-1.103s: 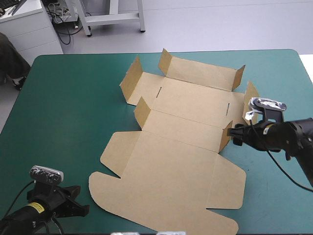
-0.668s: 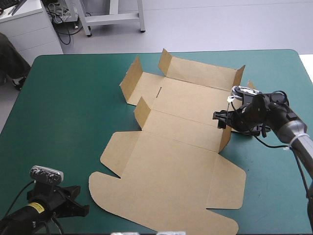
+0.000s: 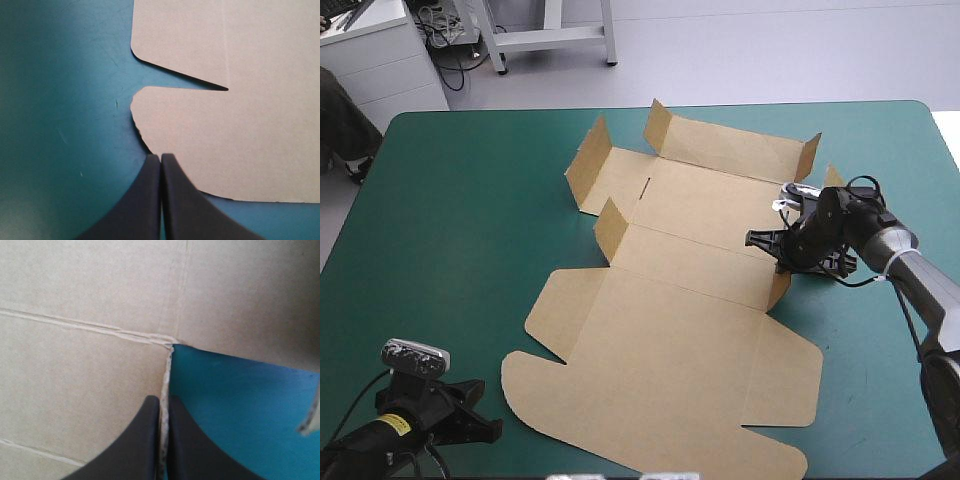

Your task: Fold the box

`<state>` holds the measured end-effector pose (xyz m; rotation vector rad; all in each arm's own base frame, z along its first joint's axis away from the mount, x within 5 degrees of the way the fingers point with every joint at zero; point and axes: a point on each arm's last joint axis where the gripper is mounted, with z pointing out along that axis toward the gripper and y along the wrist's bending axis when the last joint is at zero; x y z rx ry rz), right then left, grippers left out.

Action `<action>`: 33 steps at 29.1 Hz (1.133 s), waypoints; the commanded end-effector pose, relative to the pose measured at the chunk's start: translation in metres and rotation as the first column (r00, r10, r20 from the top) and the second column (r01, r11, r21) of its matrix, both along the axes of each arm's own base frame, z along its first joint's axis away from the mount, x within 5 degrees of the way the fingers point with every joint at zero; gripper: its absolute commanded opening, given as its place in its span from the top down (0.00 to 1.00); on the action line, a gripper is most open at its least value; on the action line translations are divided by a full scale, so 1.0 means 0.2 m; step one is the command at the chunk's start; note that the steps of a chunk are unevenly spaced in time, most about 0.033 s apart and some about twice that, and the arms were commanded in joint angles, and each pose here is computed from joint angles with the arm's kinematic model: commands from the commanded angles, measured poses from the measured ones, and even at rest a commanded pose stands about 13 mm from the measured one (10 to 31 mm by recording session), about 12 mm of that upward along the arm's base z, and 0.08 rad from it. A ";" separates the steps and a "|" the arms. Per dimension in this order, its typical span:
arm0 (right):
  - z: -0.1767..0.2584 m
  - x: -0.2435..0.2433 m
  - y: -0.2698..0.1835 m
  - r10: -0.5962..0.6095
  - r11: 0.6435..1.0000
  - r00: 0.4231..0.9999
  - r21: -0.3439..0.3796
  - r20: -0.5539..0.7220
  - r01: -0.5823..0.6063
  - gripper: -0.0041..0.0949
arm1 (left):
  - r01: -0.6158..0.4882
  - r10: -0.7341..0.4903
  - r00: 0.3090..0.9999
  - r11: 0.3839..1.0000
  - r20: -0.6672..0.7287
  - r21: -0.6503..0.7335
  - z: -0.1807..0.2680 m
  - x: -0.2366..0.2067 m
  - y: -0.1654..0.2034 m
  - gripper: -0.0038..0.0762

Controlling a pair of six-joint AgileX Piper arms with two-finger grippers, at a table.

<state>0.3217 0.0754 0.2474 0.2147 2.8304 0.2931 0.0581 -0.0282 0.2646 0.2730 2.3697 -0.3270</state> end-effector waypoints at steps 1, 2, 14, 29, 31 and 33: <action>0.11 0.01 0.00 0.034 0.999 0.994 0.001 0.107 -0.034 0.98 | -0.006 0.008 0.998 0.999 0.064 -0.042 0.07 0.02 -0.01 0.99; 0.11 0.01 0.00 0.042 0.999 0.993 -0.010 0.112 -0.041 0.98 | -0.006 0.008 0.998 0.999 0.064 -0.042 0.07 0.02 -0.01 0.99; 0.14 0.02 0.00 0.235 0.970 0.960 -0.102 0.154 -0.221 0.98 | -0.006 0.008 0.998 0.999 0.064 -0.042 0.07 0.02 -0.01 0.99; 0.81 0.08 0.03 0.713 0.697 0.604 -0.449 0.355 -0.559 0.98 | -0.004 0.006 0.998 0.999 0.065 -0.040 0.07 0.02 -0.01 0.99; 0.89 0.08 0.05 0.759 0.651 0.517 -0.492 0.396 -0.578 0.98 | -0.004 0.006 0.998 0.999 0.065 -0.040 0.07 0.02 -0.01 0.99; 0.96 0.07 0.07 0.799 0.601 0.423 -0.541 0.428 -0.588 0.98 | -0.002 0.005 0.998 0.999 0.066 -0.039 0.07 0.02 -0.01 0.99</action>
